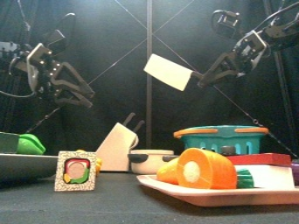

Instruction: Move knife holder

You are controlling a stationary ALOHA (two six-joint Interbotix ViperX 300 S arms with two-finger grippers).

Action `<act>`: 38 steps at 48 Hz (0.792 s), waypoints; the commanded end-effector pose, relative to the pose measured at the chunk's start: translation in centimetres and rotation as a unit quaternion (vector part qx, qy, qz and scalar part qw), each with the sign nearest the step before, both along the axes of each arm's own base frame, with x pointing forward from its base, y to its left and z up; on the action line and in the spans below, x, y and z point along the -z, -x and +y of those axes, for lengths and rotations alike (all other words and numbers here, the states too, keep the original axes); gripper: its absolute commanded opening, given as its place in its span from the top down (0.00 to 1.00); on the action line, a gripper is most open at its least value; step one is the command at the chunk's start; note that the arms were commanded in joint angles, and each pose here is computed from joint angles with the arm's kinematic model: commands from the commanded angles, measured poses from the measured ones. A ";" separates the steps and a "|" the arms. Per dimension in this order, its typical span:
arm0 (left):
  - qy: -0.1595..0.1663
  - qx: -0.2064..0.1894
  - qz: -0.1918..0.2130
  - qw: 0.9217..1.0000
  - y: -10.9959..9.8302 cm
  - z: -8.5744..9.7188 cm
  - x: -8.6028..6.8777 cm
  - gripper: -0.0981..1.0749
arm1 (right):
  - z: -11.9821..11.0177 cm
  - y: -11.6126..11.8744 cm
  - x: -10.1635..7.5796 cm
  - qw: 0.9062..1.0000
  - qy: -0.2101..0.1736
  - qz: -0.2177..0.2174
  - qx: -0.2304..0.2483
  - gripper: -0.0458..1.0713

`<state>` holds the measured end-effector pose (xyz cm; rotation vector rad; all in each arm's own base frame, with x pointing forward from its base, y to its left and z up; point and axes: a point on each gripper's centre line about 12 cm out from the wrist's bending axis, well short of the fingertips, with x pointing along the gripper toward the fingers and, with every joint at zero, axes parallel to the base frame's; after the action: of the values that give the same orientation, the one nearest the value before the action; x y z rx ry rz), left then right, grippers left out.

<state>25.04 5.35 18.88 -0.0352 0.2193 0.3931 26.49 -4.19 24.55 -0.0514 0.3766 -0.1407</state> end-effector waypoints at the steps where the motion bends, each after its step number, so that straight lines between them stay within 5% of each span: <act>1: -0.038 -0.020 -0.003 0.999 -0.7 2.5 -1.5 0.07 | 0.0 -0.2 -0.9 1.000 0.010 -0.022 -0.002 0.59; 12: -0.069 -0.049 0.041 0.996 -1.3 7.2 -2.6 0.04 | -0.1 -0.1 -0.8 0.999 0.032 -0.024 -0.010 0.59; 23: -0.096 -0.118 0.038 0.988 -0.9 12.1 -3.2 0.06 | -0.1 0.1 -0.3 0.999 0.034 -0.021 -0.010 0.59; 38: -0.078 -0.162 0.071 0.981 -3.9 17.7 -0.2 0.38 | -0.5 0.3 0.2 0.999 0.033 -0.017 -0.002 0.59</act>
<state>27.26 21.46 19.10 0.1078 0.3350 0.7262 26.07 -4.60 23.77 -0.1134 0.3637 -0.1446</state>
